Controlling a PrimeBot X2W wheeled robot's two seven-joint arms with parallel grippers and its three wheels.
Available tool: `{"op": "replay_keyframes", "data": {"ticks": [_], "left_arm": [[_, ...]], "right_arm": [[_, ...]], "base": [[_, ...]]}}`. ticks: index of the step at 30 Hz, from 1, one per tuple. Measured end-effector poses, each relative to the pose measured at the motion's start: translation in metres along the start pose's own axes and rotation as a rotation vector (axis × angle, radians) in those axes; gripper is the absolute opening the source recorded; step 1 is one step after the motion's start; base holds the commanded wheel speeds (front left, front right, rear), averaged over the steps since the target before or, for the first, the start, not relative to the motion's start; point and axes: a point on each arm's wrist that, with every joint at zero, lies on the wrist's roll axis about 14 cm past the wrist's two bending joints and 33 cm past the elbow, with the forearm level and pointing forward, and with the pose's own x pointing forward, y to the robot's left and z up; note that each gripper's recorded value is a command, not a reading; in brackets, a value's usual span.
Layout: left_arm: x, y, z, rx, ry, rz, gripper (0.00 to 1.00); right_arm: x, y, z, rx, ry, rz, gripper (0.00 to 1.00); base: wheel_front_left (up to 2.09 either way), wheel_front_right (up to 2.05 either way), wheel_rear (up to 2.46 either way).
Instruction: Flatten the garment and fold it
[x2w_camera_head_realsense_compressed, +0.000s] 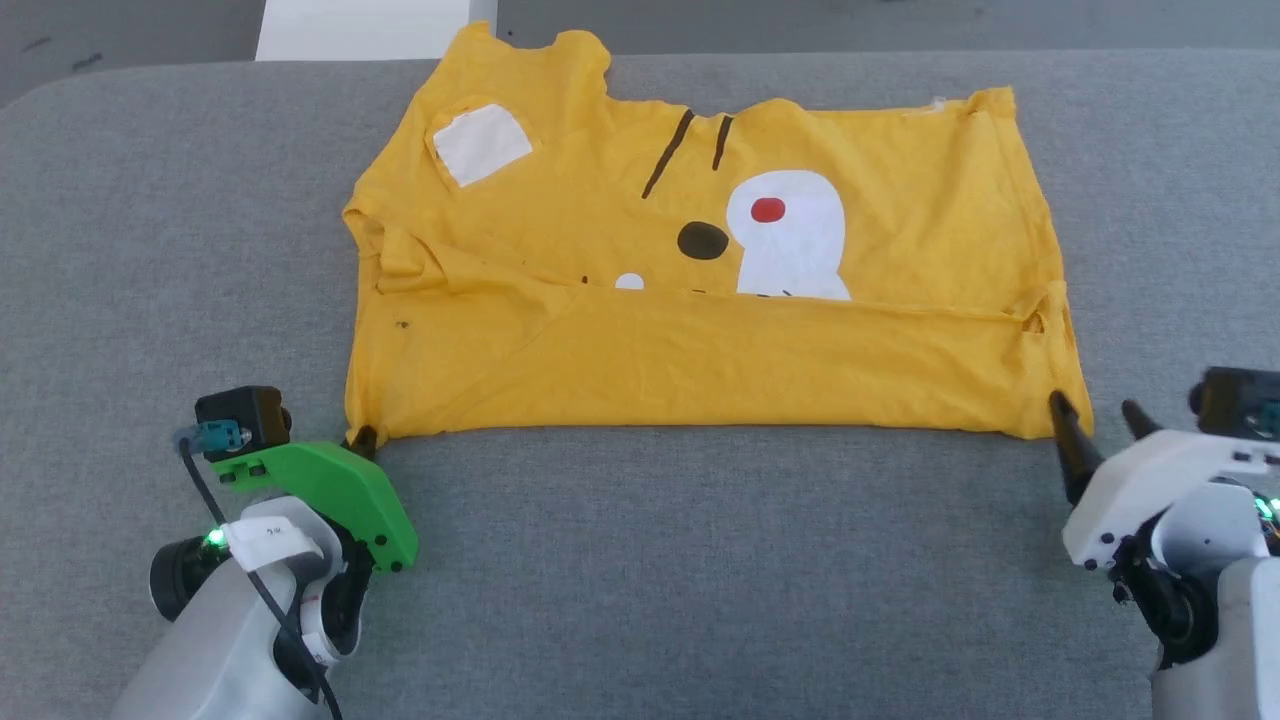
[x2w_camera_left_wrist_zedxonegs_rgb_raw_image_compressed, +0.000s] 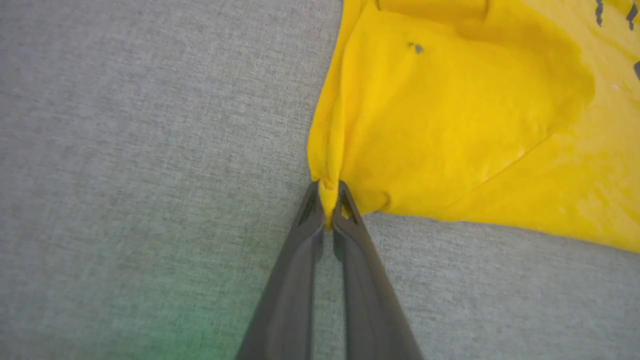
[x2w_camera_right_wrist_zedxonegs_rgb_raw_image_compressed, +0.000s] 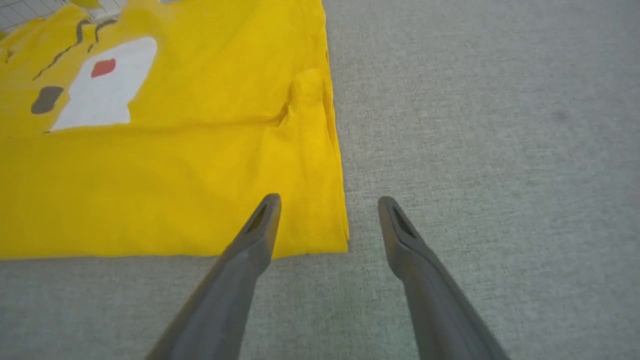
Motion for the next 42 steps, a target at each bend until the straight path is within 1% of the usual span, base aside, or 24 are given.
{"op": "replay_keyframes", "data": {"ticks": [4, 8, 9, 10, 11, 13, 14, 16, 18, 23, 25, 29, 31, 34, 37, 42], "left_arm": [[0.001, -0.001, 0.0, 0.001, -0.002, -0.008, 0.0], [0.002, -0.001, 0.0, -0.001, -0.011, -0.013, 0.0], [0.002, -0.001, 0.0, -0.002, -0.011, -0.014, 0.0], [0.002, 0.0, 0.0, -0.003, -0.012, -0.014, 0.0], [0.002, 0.0, 0.0, -0.003, -0.013, -0.015, 0.0], [0.003, 0.002, -0.001, -0.003, -0.013, -0.013, 0.0], [0.003, 0.003, 0.0, 0.0, -0.027, -0.014, 0.0], [0.002, 0.003, 0.005, 0.012, -0.057, -0.013, 0.0], [0.0, 0.002, 0.012, 0.033, -0.104, -0.017, 0.0], [-0.012, 0.004, 0.045, 0.071, -0.283, -0.008, 0.0], [-0.02, 0.006, 0.054, 0.092, -0.331, 0.002, 0.0], [-0.037, 0.015, 0.053, 0.114, -0.343, 0.032, 0.0], [-0.046, 0.018, 0.046, 0.122, -0.317, 0.039, 0.0], [-0.058, 0.02, 0.03, 0.139, -0.255, 0.044, 0.0], [-0.069, 0.023, 0.008, 0.155, -0.168, 0.049, 0.0], [-0.08, 0.021, -0.031, 0.118, -0.013, 0.037, 0.0]], "right_arm": [[0.005, 0.001, -0.022, -0.031, 0.178, -0.009, 1.0], [0.006, 0.001, -0.025, -0.036, 0.263, -0.015, 1.0], [0.007, 0.001, -0.026, -0.037, 0.278, -0.015, 0.97], [0.007, 0.002, -0.025, -0.037, 0.29, -0.016, 0.6], [0.008, 0.002, -0.024, -0.04, 0.298, -0.017, 0.47], [0.009, 0.002, -0.024, -0.046, 0.306, -0.018, 0.13], [0.01, 0.003, -0.021, -0.055, 0.3, -0.019, 0.0], [0.011, 0.004, -0.015, -0.053, 0.27, -0.017, 0.0], [0.012, 0.005, -0.003, -0.048, 0.2, -0.015, 0.0], [0.007, 0.01, 0.024, -0.01, 0.028, 0.016, 0.0], [0.0, 0.009, 0.027, 0.002, -0.012, 0.018, 0.0], [-0.015, 0.002, 0.025, 0.024, -0.038, 0.014, 0.0], [-0.023, -0.004, 0.022, 0.03, -0.038, 0.001, 0.0], [-0.034, -0.014, 0.01, 0.031, 0.004, -0.024, 0.0], [-0.045, -0.022, -0.011, 0.029, 0.083, -0.044, 0.0], [-0.06, -0.035, -0.051, 0.035, 0.247, -0.078, 0.0]], "base": [[0.0, 0.0, 0.0], [0.0, 0.0, 0.0], [0.0, 0.0, 0.0], [0.0, 0.0, 0.0], [0.0, 0.0, 0.0], [0.0, 0.0, 0.0], [0.0, 0.0, 0.0], [0.0, 0.0, 0.0], [0.0, 0.0, 0.0], [0.0, 0.0, 0.0], [0.0, 0.0, 0.0], [0.0, 0.0, 0.0], [0.0, 0.0, 0.0], [0.0, 0.0, 0.0], [0.0, 0.0, 0.0], [0.0, 0.0, 0.0]]}}
